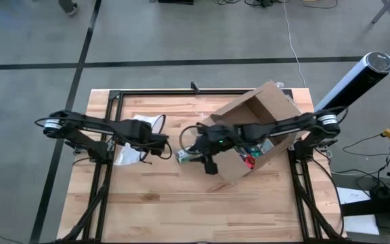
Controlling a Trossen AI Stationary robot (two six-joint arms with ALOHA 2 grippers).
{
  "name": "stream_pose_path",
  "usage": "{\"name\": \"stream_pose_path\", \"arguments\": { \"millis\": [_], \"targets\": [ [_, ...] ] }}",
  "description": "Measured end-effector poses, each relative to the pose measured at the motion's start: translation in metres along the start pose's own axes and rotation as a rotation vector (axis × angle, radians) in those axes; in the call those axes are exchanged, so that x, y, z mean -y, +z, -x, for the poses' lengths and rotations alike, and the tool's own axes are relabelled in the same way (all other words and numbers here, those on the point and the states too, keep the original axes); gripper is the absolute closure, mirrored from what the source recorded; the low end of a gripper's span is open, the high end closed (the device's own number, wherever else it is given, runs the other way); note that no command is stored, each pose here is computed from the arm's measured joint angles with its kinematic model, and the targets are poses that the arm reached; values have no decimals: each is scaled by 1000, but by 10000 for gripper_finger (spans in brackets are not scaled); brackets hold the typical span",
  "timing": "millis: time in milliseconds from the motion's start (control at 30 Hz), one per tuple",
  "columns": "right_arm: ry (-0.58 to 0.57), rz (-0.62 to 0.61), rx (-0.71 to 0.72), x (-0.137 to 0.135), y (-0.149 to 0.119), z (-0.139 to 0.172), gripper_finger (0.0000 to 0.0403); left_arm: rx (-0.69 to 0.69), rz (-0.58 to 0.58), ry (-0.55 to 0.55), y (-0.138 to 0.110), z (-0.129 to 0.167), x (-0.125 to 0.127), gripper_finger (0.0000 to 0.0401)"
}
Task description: Unpack boxes
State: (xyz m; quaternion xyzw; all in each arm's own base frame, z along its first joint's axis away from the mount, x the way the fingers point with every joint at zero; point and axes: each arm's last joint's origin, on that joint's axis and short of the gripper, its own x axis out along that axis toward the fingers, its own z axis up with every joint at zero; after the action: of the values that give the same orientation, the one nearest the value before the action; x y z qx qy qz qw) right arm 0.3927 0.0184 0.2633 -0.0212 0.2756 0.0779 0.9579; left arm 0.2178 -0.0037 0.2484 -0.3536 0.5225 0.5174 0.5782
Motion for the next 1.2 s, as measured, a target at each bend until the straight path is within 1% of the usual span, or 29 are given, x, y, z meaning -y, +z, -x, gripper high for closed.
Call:
{"name": "stream_pose_path", "arguments": {
  "millis": [100,200,300,400,533,700,933,1067,1200],
  "targets": [
    [-37,-16,-56,11,-9,-22,180,0,0,1,0,4,-7,401],
    [-55,-43,-149,24,-27,-39,168,1,-1,4,0,8,-13,401],
    [-62,-52,-237,34,-45,-51,160,2,-2,0,-1,12,-18,401],
    [-58,-23,-301,41,-58,-59,155,6,2,-21,-1,15,-23,401],
    [-52,15,-331,43,-67,-66,150,8,6,-37,-1,18,-27,401],
    [-40,6,-341,44,-75,-77,148,4,-1,-47,-2,19,-26,401],
    [-3,-15,-366,43,-82,-82,143,-17,-23,-59,-4,19,-25,401],
    [27,-14,-448,41,-85,-73,143,-22,-32,-60,-5,19,-25,401],
    [46,12,-510,39,-86,-63,135,-23,-40,-60,-5,19,-25,401]
  ]
}}
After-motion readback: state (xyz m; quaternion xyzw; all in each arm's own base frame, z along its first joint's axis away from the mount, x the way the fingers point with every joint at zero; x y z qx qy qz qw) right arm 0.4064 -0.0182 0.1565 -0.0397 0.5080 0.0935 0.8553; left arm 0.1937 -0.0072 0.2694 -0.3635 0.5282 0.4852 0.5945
